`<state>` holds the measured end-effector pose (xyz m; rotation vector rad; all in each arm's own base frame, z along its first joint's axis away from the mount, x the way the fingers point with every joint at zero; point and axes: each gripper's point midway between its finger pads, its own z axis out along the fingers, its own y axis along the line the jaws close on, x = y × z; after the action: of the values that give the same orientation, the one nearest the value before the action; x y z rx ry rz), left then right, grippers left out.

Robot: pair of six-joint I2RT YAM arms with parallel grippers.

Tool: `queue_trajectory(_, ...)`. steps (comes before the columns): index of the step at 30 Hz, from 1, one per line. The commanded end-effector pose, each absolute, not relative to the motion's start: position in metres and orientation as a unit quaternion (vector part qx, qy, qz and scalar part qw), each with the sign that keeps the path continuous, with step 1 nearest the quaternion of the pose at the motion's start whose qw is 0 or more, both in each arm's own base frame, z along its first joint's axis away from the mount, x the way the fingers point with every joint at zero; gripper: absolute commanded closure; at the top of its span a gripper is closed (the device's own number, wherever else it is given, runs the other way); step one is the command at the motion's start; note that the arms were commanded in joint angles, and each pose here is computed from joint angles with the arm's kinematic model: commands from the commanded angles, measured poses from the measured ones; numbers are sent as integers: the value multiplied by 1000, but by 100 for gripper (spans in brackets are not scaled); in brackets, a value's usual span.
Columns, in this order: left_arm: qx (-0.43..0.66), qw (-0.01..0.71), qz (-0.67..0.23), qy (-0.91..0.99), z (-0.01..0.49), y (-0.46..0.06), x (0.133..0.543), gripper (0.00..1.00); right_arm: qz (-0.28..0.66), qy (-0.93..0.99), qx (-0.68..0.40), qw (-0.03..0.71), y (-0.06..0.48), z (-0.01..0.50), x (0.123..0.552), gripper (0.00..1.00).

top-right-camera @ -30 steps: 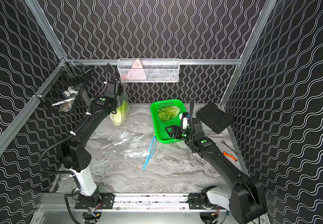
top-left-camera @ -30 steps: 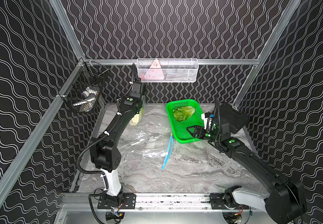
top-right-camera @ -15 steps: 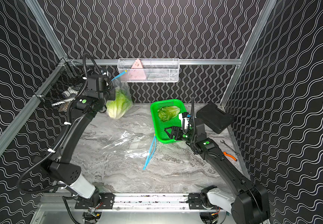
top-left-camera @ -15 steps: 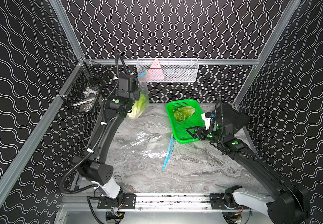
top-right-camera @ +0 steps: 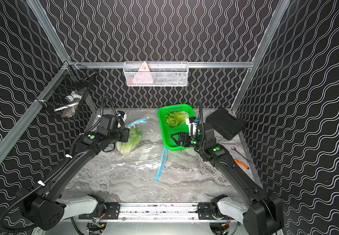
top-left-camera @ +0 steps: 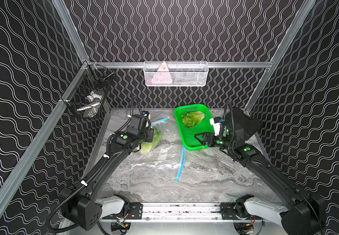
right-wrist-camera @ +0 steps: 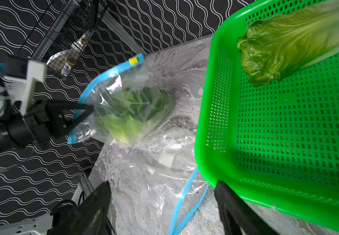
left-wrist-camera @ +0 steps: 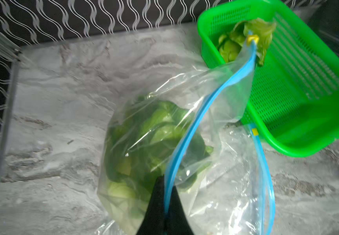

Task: Open the zip-top bag and take out the chinese cabbages
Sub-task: Place the zipper food storage bag in the zipper food storage bag, then adjust the zipper food storage bag in the zipper food storage bag.

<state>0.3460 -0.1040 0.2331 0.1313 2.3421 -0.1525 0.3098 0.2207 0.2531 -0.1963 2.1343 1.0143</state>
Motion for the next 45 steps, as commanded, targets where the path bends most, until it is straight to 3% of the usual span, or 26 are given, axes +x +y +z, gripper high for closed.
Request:
queue_trajectory(1, 59, 387, -135, 910, 232, -129, 341, 82, 376, 845, -76, 373, 235, 253, 309, 17)
queue_trajectory(2, 65, 383, -157, 908, 230, -136, 338, 71, 373, 846, -73, 373, 241, 254, 309, 17)
queue_trajectory(6, 82, 377, -219, 896, 233, -156, 332, 52, 409, 840, -19, 357, 268, 254, 319, 17)
queue_trajectory(11, 120, 362, -242, 892, 225, -169, 327, 53, 497, 805, 51, 320, 307, 251, 339, 12)
queue_trajectory(18, 133, 364, -207, 898, 215, -160, 326, 50, 469, 832, 67, 288, 324, 208, 349, 16)
queue_trajectory(24, 136, 389, -190, 891, 226, -153, 326, 19, 382, 856, 68, 343, 277, 200, 337, 17)
queue_trajectory(29, 184, 454, -153, 858, 247, -155, 314, 1, 404, 861, 57, 303, 284, 184, 324, 27)
queue_trajectory(32, 194, 486, -115, 844, 257, -151, 309, 1, 420, 864, 60, 271, 297, 180, 321, 45)
queue_trajectory(37, 191, 498, -99, 840, 265, -144, 306, 1, 441, 857, 96, 247, 306, 155, 315, 64)
queue_trajectory(43, 191, 498, -126, 836, 261, -152, 306, 1, 424, 867, 99, 242, 316, 144, 329, 65)
queue_trajectory(45, 189, 501, -120, 836, 261, -150, 307, 1, 418, 868, 107, 246, 317, 140, 334, 60)
